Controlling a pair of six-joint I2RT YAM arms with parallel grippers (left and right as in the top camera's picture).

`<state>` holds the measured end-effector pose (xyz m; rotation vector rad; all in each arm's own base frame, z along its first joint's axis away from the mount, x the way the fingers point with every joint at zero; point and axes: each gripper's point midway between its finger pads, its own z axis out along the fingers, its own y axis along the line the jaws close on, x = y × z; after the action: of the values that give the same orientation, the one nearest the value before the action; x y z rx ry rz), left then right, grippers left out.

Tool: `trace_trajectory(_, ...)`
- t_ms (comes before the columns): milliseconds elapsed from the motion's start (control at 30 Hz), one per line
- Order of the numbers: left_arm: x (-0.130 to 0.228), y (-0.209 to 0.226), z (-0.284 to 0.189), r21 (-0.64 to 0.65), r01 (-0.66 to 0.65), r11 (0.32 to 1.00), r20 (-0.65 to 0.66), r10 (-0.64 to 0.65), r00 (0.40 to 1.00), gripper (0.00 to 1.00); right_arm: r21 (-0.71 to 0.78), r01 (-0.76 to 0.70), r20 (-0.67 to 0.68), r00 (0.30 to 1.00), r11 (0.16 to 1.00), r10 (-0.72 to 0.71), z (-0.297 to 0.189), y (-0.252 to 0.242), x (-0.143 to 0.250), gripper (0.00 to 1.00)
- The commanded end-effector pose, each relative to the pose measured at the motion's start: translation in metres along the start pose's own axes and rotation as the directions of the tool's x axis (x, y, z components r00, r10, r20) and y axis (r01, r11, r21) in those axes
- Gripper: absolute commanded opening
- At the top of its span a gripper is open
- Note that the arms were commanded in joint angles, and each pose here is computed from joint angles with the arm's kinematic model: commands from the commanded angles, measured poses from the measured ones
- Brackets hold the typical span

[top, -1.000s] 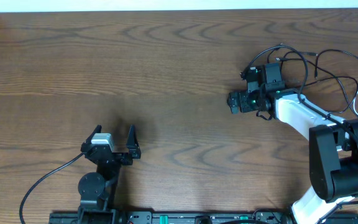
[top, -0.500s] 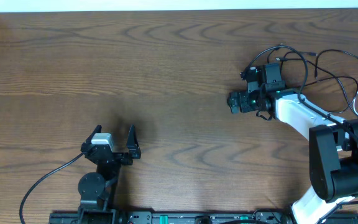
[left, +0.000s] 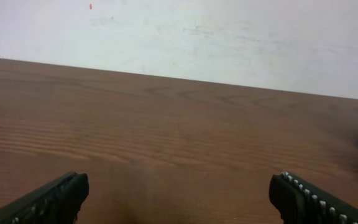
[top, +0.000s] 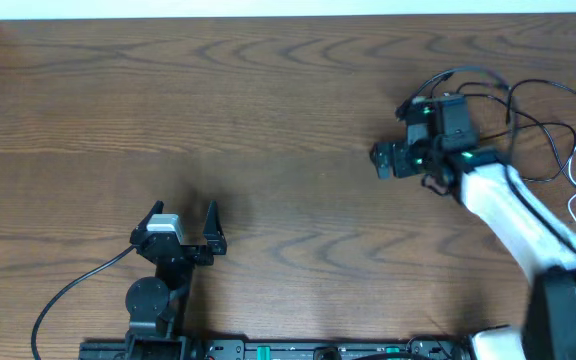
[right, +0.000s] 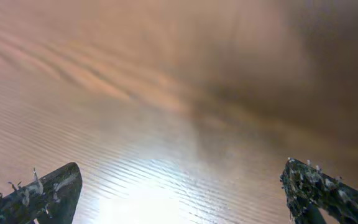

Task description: Untangle cables

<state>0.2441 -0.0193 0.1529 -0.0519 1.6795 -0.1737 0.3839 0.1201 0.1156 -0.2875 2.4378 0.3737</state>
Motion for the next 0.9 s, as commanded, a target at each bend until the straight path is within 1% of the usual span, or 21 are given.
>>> trace_trajectory(0,0.016,-0.002,0.001,0.017,-0.007,1.000,-0.047,0.008,0.999,0.98,-0.013,0.047,0.148,0.988,0.999,-0.044,-0.046,0.015,-0.033,0.99)
trace_trajectory(133,0.016,-0.002,0.001,0.017,-0.007,1.000,-0.047,0.008,0.999,0.98,-0.013,0.082,0.303,0.950,0.997,-0.074,-0.102,0.028,-0.055,0.99)
trace_trajectory(267,0.016,-0.002,0.001,0.017,-0.007,1.000,-0.047,0.008,0.999,0.98,-0.008,0.113,0.439,0.893,0.994,-0.098,-0.157,0.040,-0.063,0.99)
trace_trajectory(367,0.016,-0.002,0.001,0.017,-0.007,1.000,-0.047,0.008,0.999,0.98,0.000,0.137,0.538,0.835,0.991,-0.115,-0.198,0.048,-0.062,0.99)
trace_trajectory(500,0.016,-0.002,0.001,0.017,-0.007,1.000,-0.047,0.008,0.999,0.98,0.013,0.167,0.659,0.740,0.986,-0.134,-0.254,0.060,-0.060,0.99)
trace_trajectory(667,0.016,-0.002,0.001,0.017,-0.007,1.000,-0.047,0.008,0.999,0.98,0.028,0.190,0.747,0.649,0.981,-0.147,-0.298,0.069,-0.055,0.99)
trace_trajectory(733,0.016,-0.002,0.001,0.017,-0.007,1.000,-0.047,0.008,0.999,0.98,0.032,0.194,0.764,0.628,0.980,-0.149,-0.308,0.070,-0.053,0.99)
trace_trajectory(800,0.016,-0.002,0.001,0.017,-0.007,1.000,-0.047,0.008,0.999,0.98,0.032,0.195,0.767,0.625,0.980,-0.150,-0.310,0.071,-0.051,0.99)
trace_trajectory(867,0.016,-0.002,0.001,0.017,-0.007,1.000,-0.047,0.008,0.999,0.98,0.026,0.186,0.733,0.664,0.982,-0.145,-0.301,0.068,-0.042,0.99)
